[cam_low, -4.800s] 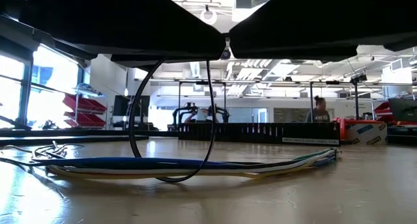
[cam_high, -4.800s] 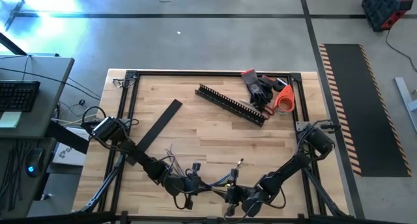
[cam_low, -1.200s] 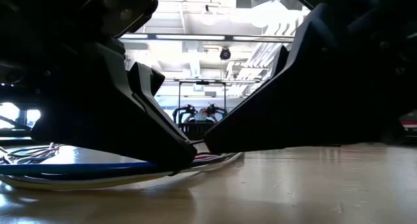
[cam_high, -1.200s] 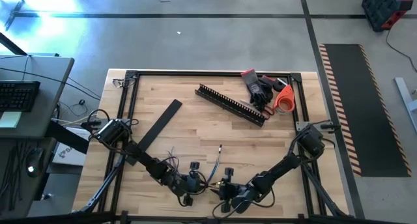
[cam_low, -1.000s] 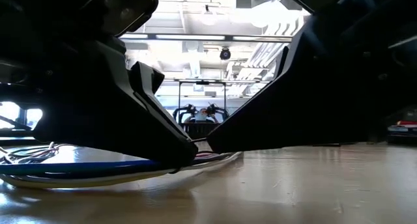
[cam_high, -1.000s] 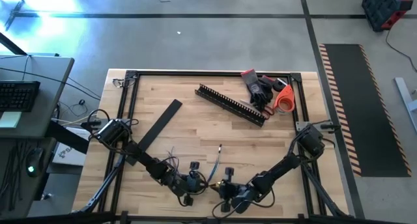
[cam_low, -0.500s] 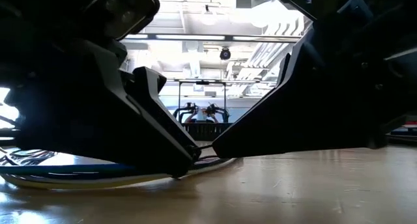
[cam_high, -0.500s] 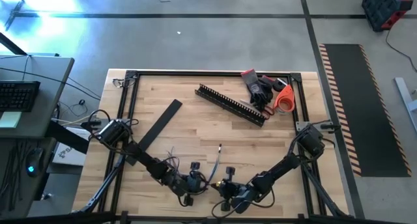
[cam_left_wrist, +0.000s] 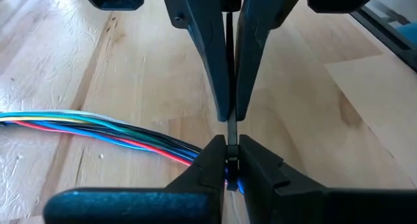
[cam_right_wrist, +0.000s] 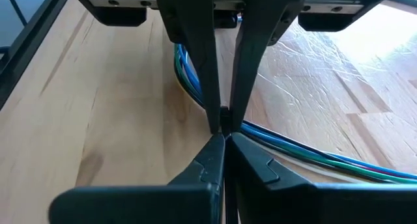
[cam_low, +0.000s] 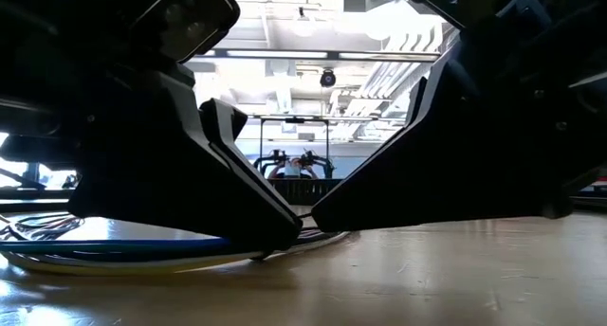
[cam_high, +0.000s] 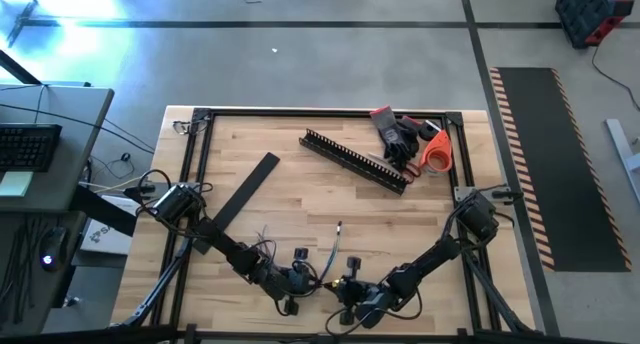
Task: Ziptie cables
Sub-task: Wrap the black zip tie on the cables
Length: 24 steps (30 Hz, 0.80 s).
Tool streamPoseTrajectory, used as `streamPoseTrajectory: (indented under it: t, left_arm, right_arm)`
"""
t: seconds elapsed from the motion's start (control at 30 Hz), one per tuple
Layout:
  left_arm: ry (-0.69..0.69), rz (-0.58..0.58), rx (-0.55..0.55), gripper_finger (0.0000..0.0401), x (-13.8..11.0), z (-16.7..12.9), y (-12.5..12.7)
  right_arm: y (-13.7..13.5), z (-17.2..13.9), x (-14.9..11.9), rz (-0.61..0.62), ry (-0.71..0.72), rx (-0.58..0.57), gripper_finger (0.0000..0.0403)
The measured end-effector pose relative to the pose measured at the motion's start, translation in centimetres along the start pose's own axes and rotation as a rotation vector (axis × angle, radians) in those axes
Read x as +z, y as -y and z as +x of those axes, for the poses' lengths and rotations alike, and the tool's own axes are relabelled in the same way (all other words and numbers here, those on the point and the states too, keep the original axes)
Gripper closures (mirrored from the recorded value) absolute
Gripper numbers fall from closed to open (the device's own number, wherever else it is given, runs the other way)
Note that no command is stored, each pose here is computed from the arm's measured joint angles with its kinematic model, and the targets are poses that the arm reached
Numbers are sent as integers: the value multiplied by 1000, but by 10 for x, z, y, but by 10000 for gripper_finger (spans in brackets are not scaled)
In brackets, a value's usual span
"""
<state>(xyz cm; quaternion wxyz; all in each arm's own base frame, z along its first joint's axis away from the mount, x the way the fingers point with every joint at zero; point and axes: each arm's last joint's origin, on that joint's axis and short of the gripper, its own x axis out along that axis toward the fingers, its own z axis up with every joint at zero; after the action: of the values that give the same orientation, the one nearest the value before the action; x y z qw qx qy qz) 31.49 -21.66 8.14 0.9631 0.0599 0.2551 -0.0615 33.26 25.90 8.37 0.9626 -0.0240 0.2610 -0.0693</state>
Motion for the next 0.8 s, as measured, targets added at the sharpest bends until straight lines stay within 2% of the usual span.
streamPoseTrajectory:
  t: [0.2,0.4,0.67,0.8]
  left_arm:
    - [-13,13,2,389,-2,-2,3]
    - [-24,27,8,391,-3,-4,7]
    - [-40,3,17,391,-12,-7,5]
    - [-28,10,11,391,-11,-7,4]
  right_arm:
    - [-6,-6,-5,48,-22,11,403]
    - [-20,-27,-21,142,-60,-13,401]
    - [-29,-61,-48,201,-78,-121,401]
    - [-26,-67,-43,181,-100,-123,402]
